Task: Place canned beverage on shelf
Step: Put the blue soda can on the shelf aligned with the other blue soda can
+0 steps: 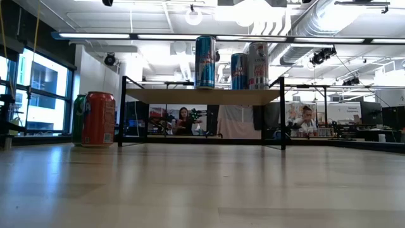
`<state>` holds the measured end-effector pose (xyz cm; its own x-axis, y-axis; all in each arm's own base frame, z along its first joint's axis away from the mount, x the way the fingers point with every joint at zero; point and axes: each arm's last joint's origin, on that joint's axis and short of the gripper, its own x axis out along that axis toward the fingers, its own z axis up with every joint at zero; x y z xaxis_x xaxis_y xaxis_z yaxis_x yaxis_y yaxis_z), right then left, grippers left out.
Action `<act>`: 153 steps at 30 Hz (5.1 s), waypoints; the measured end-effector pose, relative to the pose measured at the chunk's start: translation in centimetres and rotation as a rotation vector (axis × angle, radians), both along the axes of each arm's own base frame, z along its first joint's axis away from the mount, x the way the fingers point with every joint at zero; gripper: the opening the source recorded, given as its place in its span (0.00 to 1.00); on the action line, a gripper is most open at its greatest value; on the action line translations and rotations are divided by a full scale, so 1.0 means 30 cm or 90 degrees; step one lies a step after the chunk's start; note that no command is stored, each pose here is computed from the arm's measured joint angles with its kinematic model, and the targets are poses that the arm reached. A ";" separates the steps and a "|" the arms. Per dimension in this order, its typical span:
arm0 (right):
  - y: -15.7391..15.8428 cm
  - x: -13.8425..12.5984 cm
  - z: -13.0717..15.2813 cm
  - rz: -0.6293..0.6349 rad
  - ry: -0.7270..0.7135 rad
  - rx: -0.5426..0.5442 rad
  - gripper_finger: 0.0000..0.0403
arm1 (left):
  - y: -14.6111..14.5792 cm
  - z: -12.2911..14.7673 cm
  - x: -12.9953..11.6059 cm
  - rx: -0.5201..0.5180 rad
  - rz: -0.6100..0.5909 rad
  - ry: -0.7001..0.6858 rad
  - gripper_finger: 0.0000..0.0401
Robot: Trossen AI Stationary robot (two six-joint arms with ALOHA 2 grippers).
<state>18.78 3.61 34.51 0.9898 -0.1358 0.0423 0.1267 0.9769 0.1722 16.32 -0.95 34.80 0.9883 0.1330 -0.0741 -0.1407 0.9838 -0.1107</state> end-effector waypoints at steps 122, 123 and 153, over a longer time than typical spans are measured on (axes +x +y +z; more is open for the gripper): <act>-0.012 -0.002 0.000 -0.081 0.000 -0.001 0.00 | 0.226 -0.408 0.503 -0.190 0.326 0.050 0.00; -0.012 -0.002 0.000 -0.081 0.000 -0.001 0.00 | 0.226 -0.408 0.503 -0.190 0.326 0.050 0.00; -0.011 -0.002 0.000 -0.077 0.000 -0.001 0.00 | 0.226 -0.408 0.503 -0.183 0.324 0.053 0.00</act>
